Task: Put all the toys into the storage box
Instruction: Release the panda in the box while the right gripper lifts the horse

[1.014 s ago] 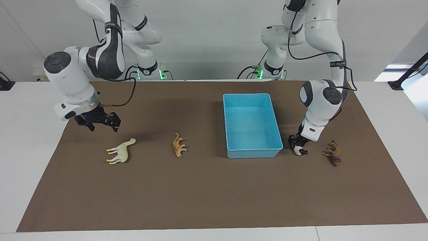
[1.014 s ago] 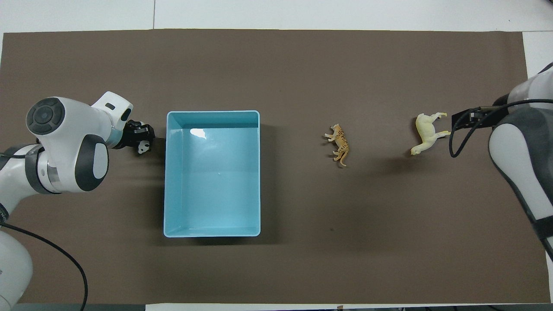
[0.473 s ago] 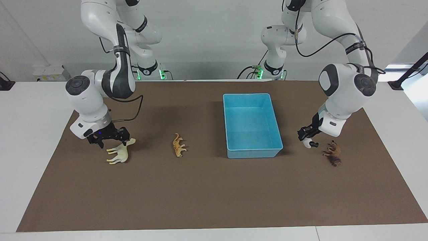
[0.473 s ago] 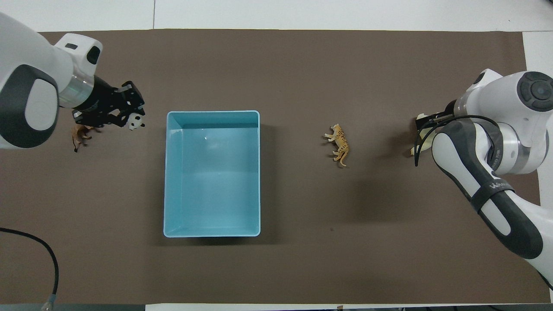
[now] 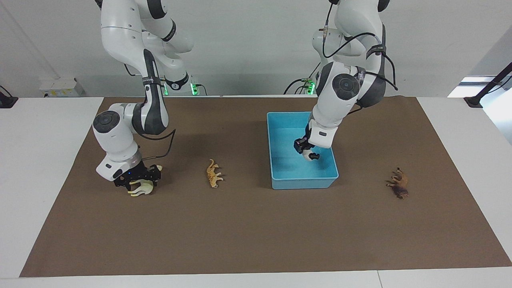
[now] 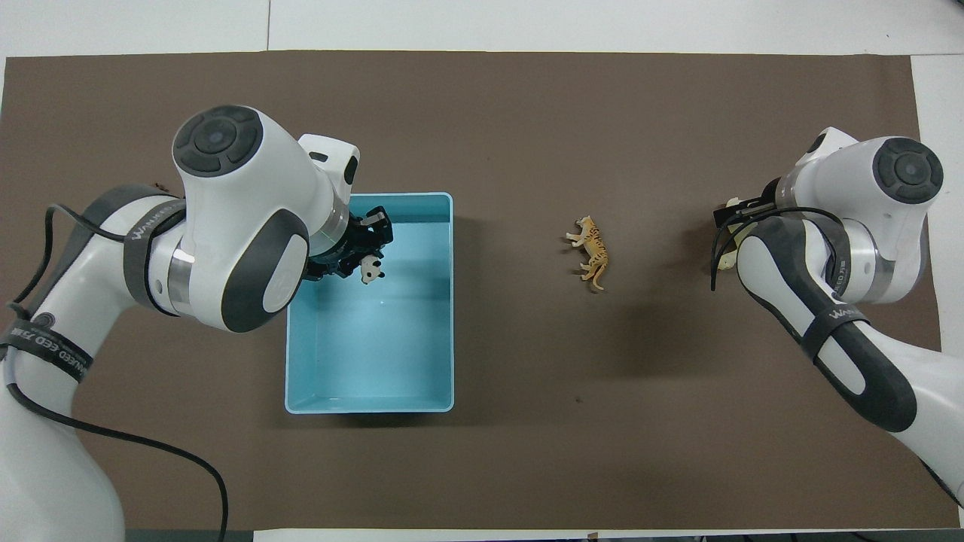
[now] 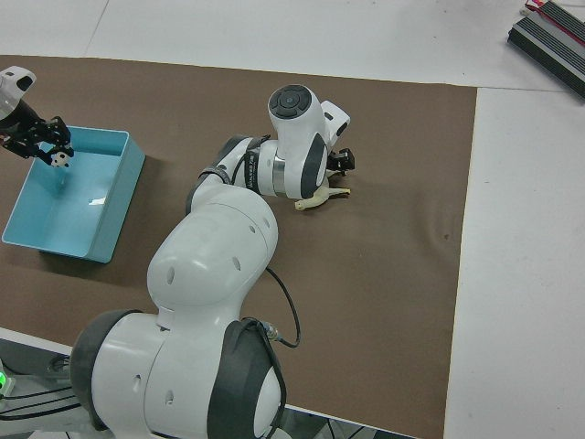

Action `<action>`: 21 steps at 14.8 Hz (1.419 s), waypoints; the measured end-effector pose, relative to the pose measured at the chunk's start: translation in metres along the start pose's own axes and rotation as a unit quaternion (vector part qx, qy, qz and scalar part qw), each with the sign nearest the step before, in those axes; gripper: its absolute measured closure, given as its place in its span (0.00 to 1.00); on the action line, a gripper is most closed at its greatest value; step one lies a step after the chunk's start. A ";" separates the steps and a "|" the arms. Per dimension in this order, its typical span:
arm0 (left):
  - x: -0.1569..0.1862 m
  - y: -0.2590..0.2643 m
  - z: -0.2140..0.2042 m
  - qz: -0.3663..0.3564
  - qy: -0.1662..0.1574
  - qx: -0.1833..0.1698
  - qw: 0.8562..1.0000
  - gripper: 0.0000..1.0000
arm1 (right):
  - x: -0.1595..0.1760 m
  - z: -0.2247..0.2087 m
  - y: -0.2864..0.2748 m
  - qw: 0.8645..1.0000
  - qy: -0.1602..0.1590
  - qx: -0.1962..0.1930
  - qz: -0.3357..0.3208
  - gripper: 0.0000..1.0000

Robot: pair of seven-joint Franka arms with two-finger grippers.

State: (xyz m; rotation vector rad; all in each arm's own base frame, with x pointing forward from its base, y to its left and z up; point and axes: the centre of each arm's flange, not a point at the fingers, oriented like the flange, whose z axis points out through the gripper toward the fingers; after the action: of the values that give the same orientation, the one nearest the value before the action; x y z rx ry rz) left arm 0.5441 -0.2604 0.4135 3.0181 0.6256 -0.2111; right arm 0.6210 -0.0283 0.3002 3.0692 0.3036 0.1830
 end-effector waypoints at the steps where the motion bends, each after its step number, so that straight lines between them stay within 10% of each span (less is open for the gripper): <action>1: -0.001 -0.006 0.005 -0.002 0.000 0.001 1.000 0.38 | -0.001 0.002 -0.001 1.000 0.002 0.000 0.000 0.04; 5: -0.002 -0.014 -0.007 -0.003 0.013 0.000 1.000 0.00 | -0.006 0.012 -0.002 1.000 0.000 0.000 -0.001 0.18; 8: 0.010 -0.026 -0.013 0.024 0.035 0.014 0.999 0.00 | -0.006 0.013 -0.002 1.000 -0.001 0.000 0.000 0.24; 11: 0.065 -0.084 -0.024 0.080 0.048 0.018 0.995 0.00 | -0.005 0.012 -0.003 1.000 0.000 0.001 0.000 0.53; 21: 0.210 -0.295 0.012 0.234 0.112 0.036 0.965 0.00 | 0.036 -0.056 -0.040 1.000 0.000 0.005 0.011 0.55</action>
State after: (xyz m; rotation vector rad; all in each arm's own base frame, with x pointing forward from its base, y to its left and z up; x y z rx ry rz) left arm 0.6156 0.0909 0.3646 3.1698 -0.1045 0.1342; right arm 0.6417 0.0202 0.3570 3.0838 0.2712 0.1822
